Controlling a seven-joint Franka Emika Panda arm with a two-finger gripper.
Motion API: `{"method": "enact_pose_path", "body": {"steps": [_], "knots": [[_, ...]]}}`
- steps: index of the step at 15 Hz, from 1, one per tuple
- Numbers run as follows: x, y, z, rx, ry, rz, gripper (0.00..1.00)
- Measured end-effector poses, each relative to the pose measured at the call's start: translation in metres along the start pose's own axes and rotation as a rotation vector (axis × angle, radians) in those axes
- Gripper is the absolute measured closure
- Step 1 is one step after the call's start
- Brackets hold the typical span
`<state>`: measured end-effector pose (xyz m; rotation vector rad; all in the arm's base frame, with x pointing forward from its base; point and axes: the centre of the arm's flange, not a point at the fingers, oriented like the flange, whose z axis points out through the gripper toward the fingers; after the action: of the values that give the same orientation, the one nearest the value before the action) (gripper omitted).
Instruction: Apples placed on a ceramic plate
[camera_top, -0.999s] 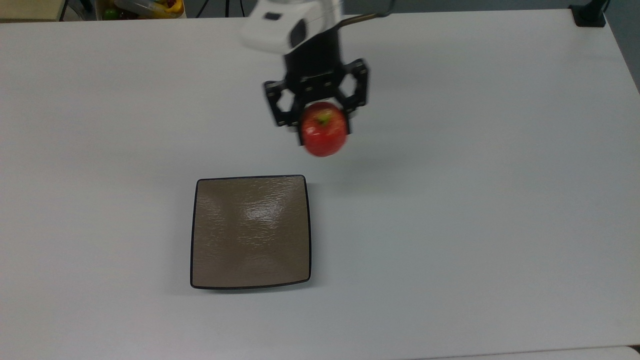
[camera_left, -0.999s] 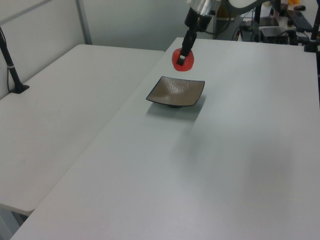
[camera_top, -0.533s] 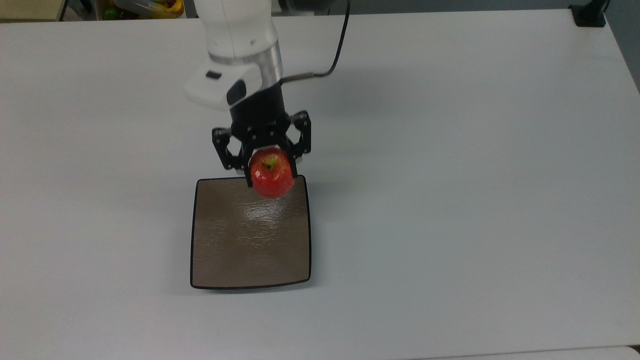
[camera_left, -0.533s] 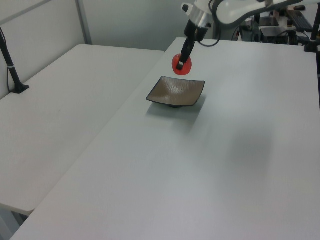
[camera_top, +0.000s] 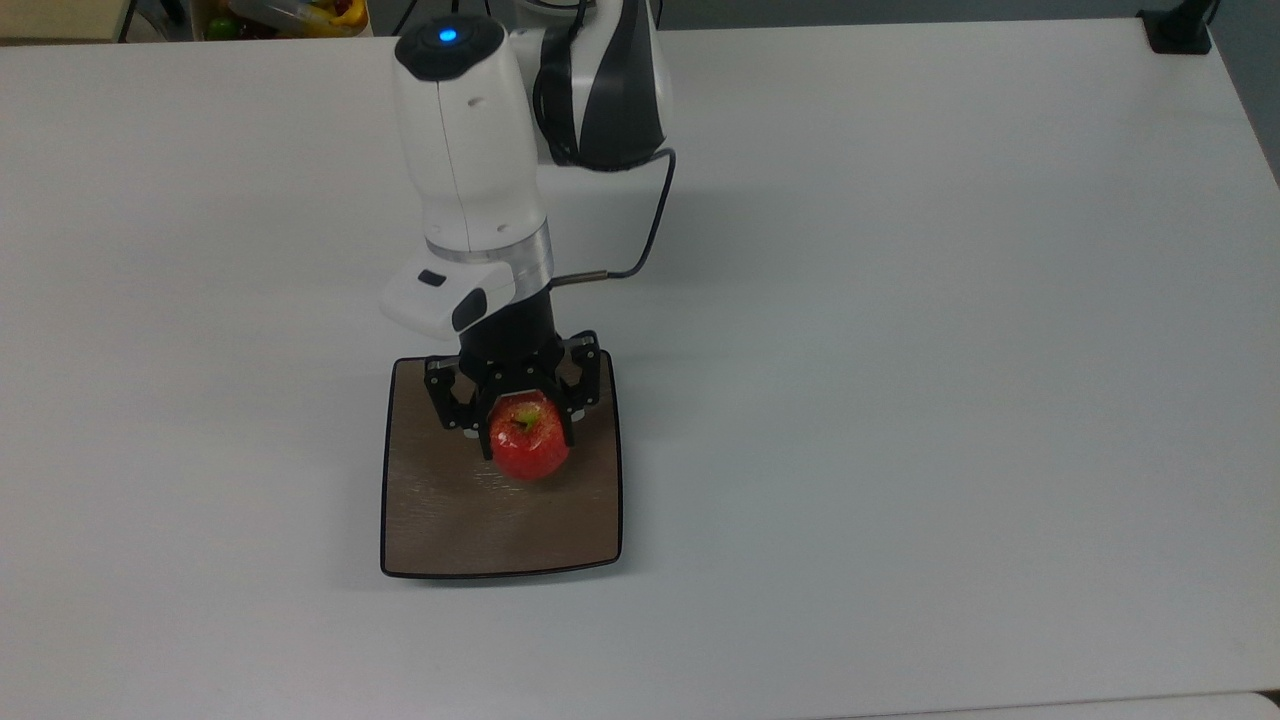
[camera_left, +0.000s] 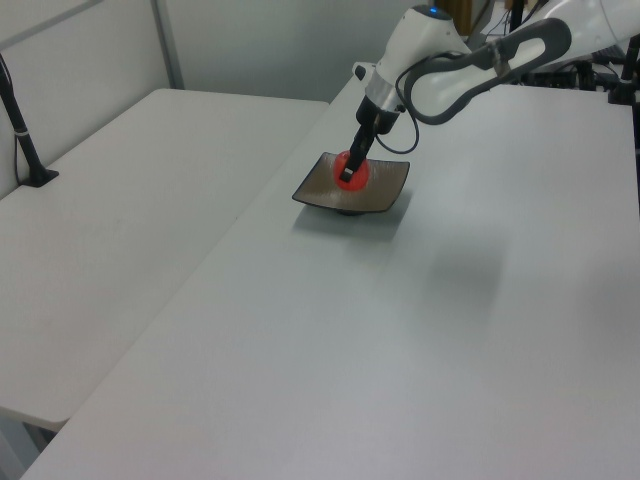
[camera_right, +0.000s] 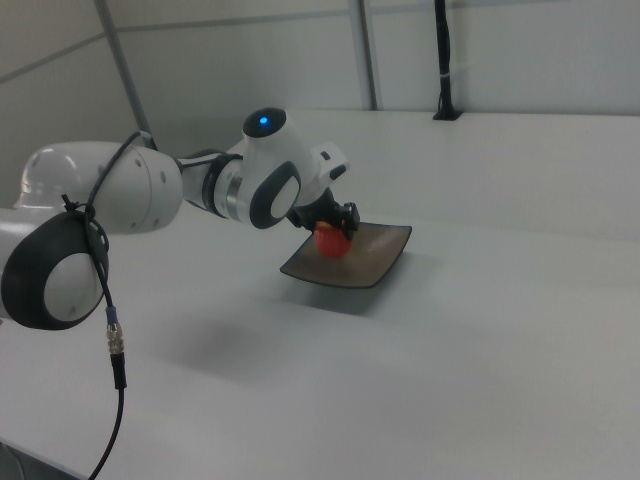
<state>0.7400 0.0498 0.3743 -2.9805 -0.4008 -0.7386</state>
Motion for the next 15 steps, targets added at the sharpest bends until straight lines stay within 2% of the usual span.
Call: {"method": "enact_pose_path", "body": {"steps": [4,10,11,13,14,15], "knots": [[-0.011,0.007,0.029,-0.023,0.021,-0.005,0.29],[-0.012,0.008,0.033,-0.028,0.034,-0.004,0.3],[-0.011,0.009,0.033,-0.029,0.037,-0.004,0.26],[-0.009,0.01,0.03,-0.033,0.048,-0.003,0.07],[-0.007,0.011,0.025,-0.035,0.055,-0.003,0.01],[-0.003,0.011,0.018,-0.037,0.065,-0.004,0.01]]}}
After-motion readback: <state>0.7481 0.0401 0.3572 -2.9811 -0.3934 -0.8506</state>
